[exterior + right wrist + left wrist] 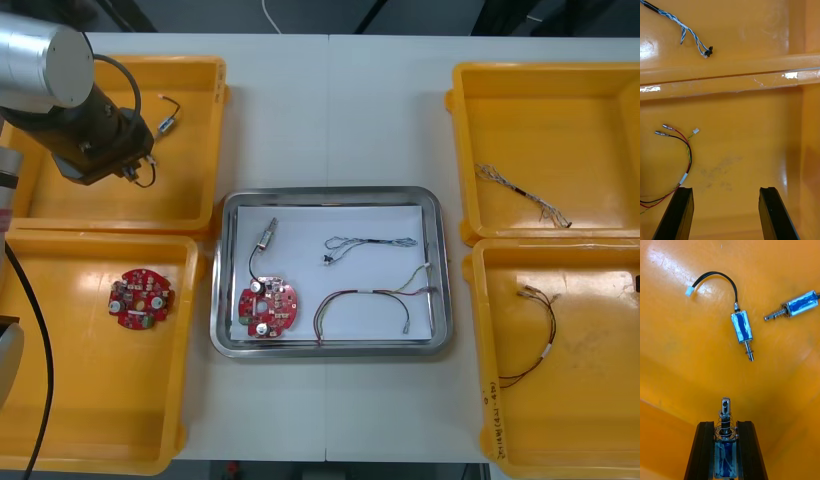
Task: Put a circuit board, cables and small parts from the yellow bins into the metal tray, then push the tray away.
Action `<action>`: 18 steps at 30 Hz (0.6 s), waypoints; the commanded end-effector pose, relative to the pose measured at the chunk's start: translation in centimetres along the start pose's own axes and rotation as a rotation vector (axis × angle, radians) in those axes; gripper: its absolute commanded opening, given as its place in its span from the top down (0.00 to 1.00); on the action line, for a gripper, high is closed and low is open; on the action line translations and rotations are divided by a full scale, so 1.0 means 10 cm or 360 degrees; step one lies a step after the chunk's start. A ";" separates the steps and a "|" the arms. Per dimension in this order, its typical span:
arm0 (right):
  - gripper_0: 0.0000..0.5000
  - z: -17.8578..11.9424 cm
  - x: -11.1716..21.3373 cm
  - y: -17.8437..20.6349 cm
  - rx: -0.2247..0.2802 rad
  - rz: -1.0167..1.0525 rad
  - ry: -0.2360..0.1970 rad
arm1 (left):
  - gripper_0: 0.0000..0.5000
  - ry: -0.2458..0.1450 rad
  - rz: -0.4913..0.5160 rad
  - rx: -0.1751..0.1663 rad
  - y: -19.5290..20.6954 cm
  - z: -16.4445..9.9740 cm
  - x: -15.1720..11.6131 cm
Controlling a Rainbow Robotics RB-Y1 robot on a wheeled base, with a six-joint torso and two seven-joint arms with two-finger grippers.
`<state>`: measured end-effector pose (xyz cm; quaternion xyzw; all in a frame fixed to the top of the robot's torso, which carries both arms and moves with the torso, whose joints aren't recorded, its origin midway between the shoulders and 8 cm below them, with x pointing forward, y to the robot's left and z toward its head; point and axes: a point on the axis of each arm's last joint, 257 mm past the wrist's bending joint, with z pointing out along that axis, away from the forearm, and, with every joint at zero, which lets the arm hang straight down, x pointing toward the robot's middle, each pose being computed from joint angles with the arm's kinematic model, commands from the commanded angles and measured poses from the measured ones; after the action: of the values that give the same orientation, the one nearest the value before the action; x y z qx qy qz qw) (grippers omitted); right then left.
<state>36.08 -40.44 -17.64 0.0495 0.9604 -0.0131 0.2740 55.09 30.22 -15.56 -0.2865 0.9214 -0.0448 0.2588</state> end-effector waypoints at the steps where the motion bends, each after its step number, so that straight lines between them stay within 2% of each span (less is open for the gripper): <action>1: 0.00 -0.02 0.05 0.08 -0.0018 0.0026 -0.0003 | 1.00 -0.0064 0.0056 -0.0046 0.14 -0.33 -0.10; 4: 0.00 -0.02 0.05 0.08 -0.0018 0.0029 -0.0003 | 1.00 -0.0025 0.0165 -0.0080 0.14 -0.46 0.00; 7: 0.00 -0.02 0.05 0.08 -0.0020 0.0027 -0.0004 | 1.00 -0.0053 0.0248 -0.0009 -0.05 -0.59 -0.01; 11: 0.00 -0.03 0.04 0.08 -0.0023 0.0031 -0.0009 | 1.00 -0.0044 0.0344 0.0085 -0.36 -0.71 0.10; 18: 0.00 -0.03 0.05 0.08 -0.0023 0.0027 -0.0006 | 1.00 -0.0001 0.0520 0.0168 -0.83 -0.78 0.39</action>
<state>36.05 -40.29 -17.69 0.0477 0.9607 -0.0104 0.2734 52.07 23.75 -11.86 -0.1884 0.9487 -0.0513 0.2486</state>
